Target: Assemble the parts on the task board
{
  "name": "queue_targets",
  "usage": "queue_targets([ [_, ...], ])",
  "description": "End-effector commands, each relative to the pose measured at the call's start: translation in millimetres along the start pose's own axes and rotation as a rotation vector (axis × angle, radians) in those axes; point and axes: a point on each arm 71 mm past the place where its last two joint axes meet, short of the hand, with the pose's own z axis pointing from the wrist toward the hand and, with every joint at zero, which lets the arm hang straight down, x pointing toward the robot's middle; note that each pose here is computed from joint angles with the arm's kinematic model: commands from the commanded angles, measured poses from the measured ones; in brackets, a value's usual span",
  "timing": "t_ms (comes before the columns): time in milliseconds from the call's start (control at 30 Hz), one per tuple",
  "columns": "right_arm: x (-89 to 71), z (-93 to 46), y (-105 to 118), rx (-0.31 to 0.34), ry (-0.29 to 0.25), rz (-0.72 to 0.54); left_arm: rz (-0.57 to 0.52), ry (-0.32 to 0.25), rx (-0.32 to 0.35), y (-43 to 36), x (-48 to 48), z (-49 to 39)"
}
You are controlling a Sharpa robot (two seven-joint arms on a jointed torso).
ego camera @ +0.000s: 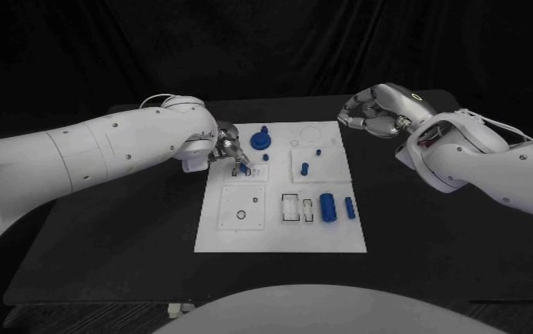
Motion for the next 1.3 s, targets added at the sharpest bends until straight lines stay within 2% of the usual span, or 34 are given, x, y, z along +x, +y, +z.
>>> queue_targets([
  [33, 1.3, 0.1, -0.7, 0.011, 0.006, 0.000, -0.005, -0.011, 0.023, -3.6, -0.9, 1.2],
  [733, 3.1, 0.6, 0.0, 0.011, 0.014, 0.001, 0.004, 0.003, 0.025, -7.3, 1.8, 3.3],
  [1300, 6.2, -0.6, -1.5, 0.015, 0.025, 0.002, -0.001, 0.017, 0.020, -3.6, 9.3, 6.7],
])
